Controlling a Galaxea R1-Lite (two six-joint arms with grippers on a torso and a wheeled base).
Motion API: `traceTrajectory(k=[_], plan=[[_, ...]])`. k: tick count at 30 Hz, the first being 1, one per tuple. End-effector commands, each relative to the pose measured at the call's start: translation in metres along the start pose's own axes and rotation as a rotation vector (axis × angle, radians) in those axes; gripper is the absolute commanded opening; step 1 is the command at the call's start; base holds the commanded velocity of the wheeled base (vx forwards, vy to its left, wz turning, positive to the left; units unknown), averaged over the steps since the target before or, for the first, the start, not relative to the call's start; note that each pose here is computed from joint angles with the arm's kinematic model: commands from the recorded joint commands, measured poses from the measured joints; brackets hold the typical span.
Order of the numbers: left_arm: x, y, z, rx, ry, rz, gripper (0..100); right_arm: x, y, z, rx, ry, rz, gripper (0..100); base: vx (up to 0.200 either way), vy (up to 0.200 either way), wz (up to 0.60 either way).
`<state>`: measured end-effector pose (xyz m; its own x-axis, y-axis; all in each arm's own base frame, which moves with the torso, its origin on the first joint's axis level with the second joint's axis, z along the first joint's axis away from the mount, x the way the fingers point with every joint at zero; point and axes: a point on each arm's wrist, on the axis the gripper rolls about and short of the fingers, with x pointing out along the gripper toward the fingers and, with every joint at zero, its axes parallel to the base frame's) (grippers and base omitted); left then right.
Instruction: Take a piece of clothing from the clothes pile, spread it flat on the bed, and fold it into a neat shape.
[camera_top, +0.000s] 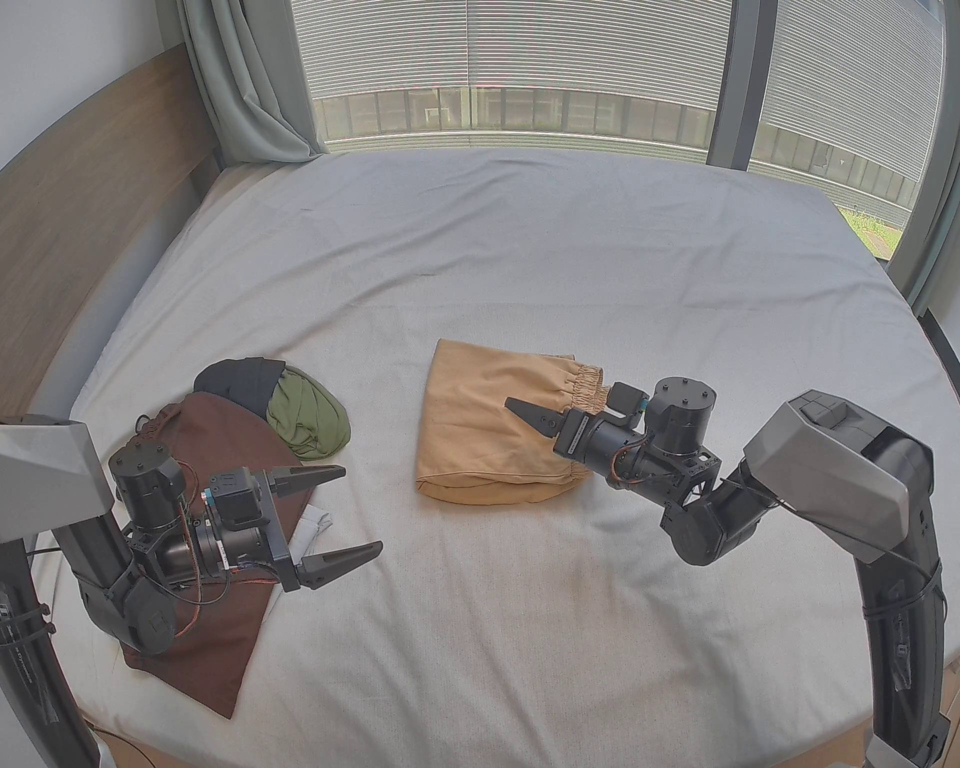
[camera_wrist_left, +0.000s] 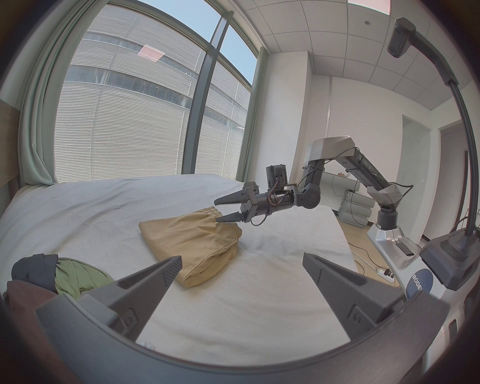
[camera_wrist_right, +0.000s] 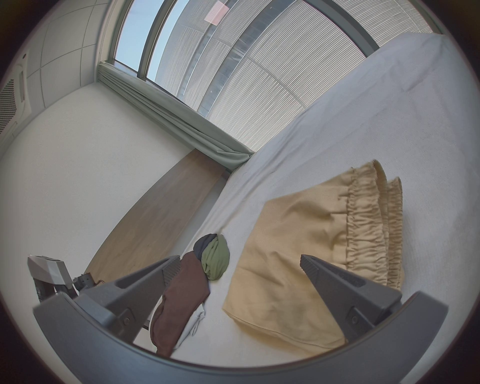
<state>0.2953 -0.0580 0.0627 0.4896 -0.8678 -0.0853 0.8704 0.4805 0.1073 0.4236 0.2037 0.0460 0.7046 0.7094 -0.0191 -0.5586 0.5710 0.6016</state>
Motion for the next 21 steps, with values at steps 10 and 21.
traceTrajectory(k=[10, 21], plan=[[-0.001, -0.001, -0.001, -0.006, 0.004, -0.001, 100, 0.003, -0.032, -0.031, 0.022, 0.051, -0.063, 100, 0.000, 0.000, 0.00], [0.001, -0.006, 0.001, -0.011, 0.002, -0.016, 100, -0.002, -0.010, -0.004, -0.005, -0.028, -0.035, 100, 0.000, 0.000, 0.00]])
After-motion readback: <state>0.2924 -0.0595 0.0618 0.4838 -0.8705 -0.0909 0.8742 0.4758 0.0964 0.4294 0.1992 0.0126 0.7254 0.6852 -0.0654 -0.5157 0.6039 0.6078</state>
